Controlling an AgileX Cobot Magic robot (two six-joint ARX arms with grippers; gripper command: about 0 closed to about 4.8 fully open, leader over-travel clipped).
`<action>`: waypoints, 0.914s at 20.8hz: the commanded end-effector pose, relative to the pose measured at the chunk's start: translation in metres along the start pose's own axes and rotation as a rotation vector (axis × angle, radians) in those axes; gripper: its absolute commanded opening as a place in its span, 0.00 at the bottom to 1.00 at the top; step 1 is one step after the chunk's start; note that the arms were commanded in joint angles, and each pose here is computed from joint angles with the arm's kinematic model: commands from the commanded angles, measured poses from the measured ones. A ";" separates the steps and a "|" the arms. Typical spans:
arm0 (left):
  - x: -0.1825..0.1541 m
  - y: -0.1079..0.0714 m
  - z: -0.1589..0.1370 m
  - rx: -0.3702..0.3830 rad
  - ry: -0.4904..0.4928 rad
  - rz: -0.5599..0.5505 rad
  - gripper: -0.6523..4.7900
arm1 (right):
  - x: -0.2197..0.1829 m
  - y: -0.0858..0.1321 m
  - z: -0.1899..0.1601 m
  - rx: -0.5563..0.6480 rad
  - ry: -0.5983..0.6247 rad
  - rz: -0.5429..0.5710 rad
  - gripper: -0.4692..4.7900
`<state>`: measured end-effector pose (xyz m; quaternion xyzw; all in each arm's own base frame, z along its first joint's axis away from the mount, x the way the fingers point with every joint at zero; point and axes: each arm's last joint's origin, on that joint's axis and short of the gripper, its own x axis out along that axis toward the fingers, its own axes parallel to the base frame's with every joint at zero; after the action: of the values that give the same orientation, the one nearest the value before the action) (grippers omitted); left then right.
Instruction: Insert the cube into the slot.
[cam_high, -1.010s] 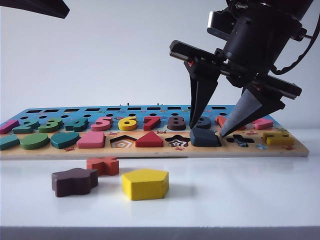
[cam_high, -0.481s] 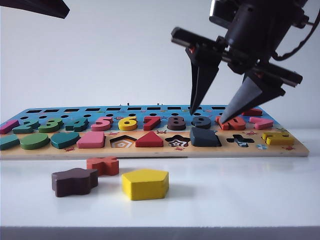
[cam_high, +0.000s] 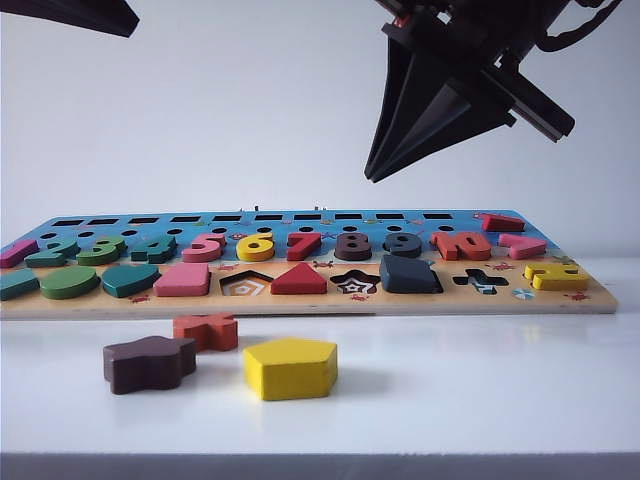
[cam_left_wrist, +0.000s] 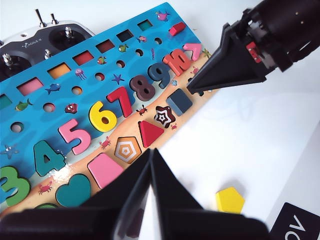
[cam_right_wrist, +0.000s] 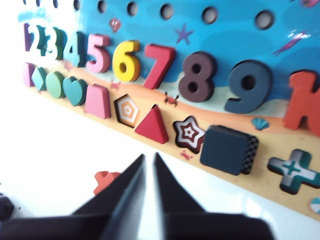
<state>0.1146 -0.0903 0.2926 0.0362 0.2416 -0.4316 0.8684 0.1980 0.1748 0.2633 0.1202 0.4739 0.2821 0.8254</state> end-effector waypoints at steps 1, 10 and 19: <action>-0.001 -0.001 0.002 0.004 -0.019 -0.007 0.15 | 0.003 0.001 0.001 -0.005 0.000 0.011 0.08; -0.001 -0.001 0.003 0.004 -0.020 -0.007 0.15 | 0.026 -0.005 0.001 0.026 0.044 -0.038 0.07; 0.000 0.000 0.002 0.003 -0.018 -0.007 0.15 | 0.038 -0.010 0.000 0.030 0.053 -0.097 0.07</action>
<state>0.1146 -0.0903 0.2926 0.0362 0.2416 -0.4316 0.8684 0.2155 0.1879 0.2290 0.0999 0.5138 0.2380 0.8181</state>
